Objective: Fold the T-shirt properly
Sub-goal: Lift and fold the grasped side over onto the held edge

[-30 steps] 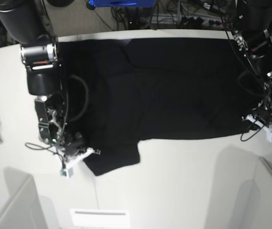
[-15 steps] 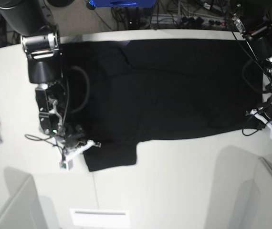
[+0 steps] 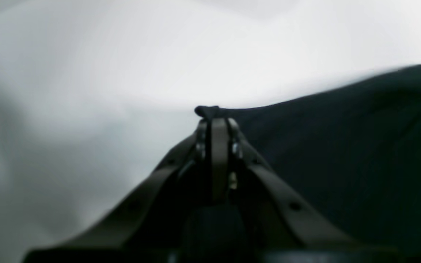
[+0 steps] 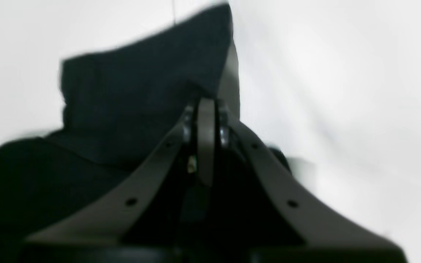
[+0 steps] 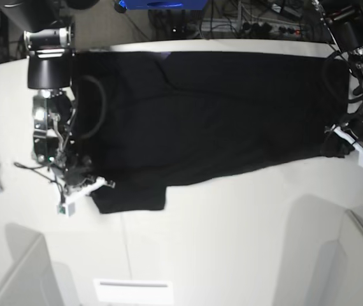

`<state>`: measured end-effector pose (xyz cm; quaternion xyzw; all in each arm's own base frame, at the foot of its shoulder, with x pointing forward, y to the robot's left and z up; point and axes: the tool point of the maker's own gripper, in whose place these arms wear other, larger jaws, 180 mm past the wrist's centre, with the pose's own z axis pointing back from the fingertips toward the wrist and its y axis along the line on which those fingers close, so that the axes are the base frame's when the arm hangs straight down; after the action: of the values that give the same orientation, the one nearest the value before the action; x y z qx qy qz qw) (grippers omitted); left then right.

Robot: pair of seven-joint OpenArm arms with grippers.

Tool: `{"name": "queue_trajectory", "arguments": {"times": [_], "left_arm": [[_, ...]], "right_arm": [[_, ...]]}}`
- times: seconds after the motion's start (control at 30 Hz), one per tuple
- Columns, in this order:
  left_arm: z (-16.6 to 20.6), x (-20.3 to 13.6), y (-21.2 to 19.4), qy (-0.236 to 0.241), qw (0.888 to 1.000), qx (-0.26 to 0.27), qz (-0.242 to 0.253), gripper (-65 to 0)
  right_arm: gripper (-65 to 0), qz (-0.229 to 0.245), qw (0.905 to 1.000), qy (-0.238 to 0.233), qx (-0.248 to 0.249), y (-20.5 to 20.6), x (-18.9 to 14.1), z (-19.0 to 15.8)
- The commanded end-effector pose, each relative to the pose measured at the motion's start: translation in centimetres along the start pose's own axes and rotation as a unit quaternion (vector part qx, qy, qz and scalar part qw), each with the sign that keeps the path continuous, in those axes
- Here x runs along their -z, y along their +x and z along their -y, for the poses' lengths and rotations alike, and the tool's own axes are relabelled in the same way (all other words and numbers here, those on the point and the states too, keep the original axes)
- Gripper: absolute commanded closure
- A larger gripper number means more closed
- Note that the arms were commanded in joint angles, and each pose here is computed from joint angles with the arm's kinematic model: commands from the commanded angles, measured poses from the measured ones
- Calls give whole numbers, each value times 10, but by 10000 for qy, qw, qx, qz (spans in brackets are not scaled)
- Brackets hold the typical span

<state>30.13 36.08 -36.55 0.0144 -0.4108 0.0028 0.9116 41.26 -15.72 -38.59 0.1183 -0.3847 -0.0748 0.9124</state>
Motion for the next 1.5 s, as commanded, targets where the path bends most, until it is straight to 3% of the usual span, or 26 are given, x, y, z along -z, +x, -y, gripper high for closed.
{"name": "queue_trajectory", "arguments": {"times": [0.0,0.5,0.73,1.0,1.17,1.47], "left_arm": [[-13,-12,23,153,9992,59,366,0],[-17,-38,13,364,9987,253,233,0],[-15,-40,-1,288,9989,367,-66,0],[-12,-41,-6,191,9985,473,-194,0],[-23,-53,-2,385,9978,511,-176,0],[-18,-64,-19,379,9961,704,-375,0]], "right_arm": [[0,232,9997,89,-29,17,-6,-5],[0,-158,9993,231,-250,-28,-45,-16],[0,-206,9998,9,-12,-31,-70,6],[0,-114,9998,36,-140,-39,-89,1],[0,-111,9998,38,-181,-48,-101,-1],[0,-426,9991,-69,-11,-54,-132,1]]}}
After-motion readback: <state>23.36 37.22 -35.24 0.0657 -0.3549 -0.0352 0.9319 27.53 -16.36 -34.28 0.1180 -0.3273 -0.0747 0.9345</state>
